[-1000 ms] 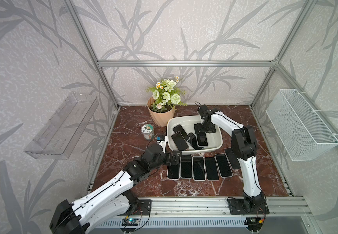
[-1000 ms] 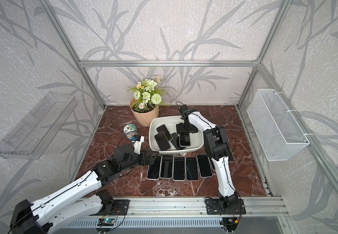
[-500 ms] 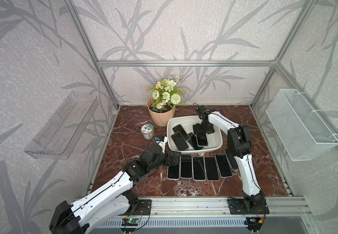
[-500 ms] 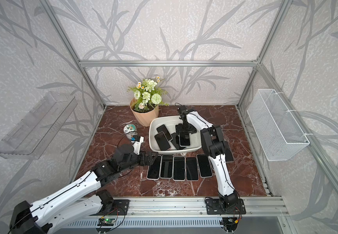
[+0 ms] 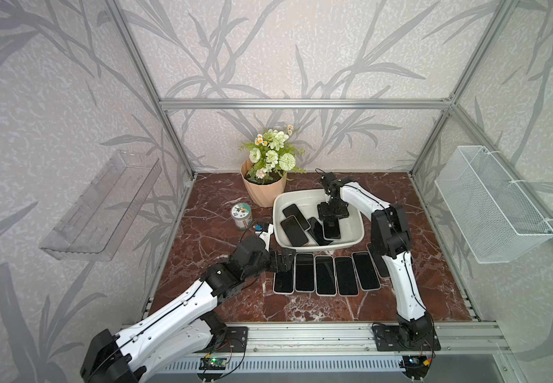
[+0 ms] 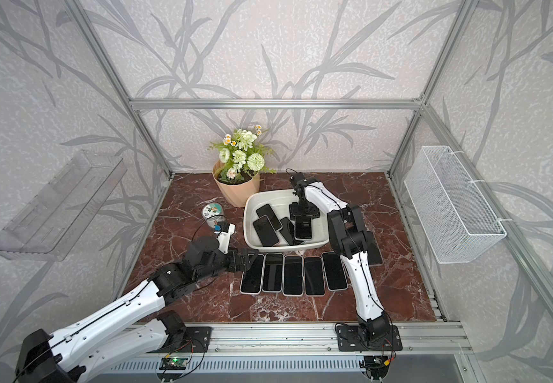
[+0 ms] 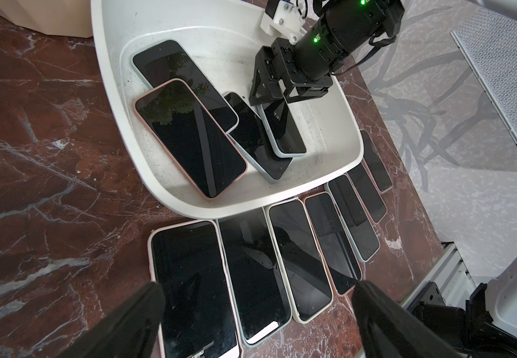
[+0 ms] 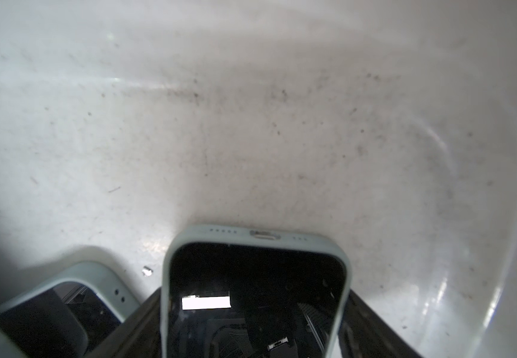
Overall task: Take the phone out of the storage box
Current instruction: Pick up the phone from the storage box.
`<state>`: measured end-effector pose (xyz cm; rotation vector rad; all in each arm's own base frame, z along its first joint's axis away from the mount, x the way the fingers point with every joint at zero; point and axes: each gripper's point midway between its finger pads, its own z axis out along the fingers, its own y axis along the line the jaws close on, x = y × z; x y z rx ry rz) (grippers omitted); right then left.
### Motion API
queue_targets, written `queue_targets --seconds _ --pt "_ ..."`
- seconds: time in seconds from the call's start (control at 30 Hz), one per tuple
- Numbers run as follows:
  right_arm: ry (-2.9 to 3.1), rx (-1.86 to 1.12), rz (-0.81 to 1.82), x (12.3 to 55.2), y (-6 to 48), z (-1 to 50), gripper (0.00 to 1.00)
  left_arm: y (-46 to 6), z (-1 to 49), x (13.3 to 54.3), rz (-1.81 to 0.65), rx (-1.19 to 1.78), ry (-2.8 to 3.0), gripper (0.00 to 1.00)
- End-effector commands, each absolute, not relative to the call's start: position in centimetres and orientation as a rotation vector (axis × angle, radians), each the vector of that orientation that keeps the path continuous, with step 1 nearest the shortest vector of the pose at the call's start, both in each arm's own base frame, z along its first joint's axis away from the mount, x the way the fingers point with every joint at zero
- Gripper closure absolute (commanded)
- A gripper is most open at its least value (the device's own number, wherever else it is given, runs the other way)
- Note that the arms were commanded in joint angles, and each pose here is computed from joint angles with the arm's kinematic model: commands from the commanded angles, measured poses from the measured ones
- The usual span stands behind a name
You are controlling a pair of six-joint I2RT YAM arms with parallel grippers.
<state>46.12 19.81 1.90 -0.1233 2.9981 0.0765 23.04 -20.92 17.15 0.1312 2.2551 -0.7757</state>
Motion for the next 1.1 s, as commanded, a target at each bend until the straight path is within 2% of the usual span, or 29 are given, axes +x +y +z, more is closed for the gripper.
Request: queue_targets --seconds 0.0,0.3,0.57,0.87,1.07 --pt "3.065 -0.107 0.107 44.8 19.8 0.2 0.21 -20.5 17.0 22.9 -0.770 0.130 2.252 0.00" --pt "2.867 -0.090 0.255 46.0 20.9 6.5 0.32 -20.8 17.6 22.9 -0.797 0.128 2.234 0.00" --pt "2.645 -0.054 0.404 46.2 21.5 13.8 0.33 -21.7 17.6 23.0 -0.819 0.147 2.230 0.00" --pt "2.487 0.041 0.620 44.6 22.1 19.3 0.37 -24.1 18.5 23.7 -0.797 0.228 2.210 0.00" --pt "2.471 0.055 0.735 41.7 23.7 19.6 0.39 -26.7 19.4 24.5 -0.889 0.210 2.146 0.00"
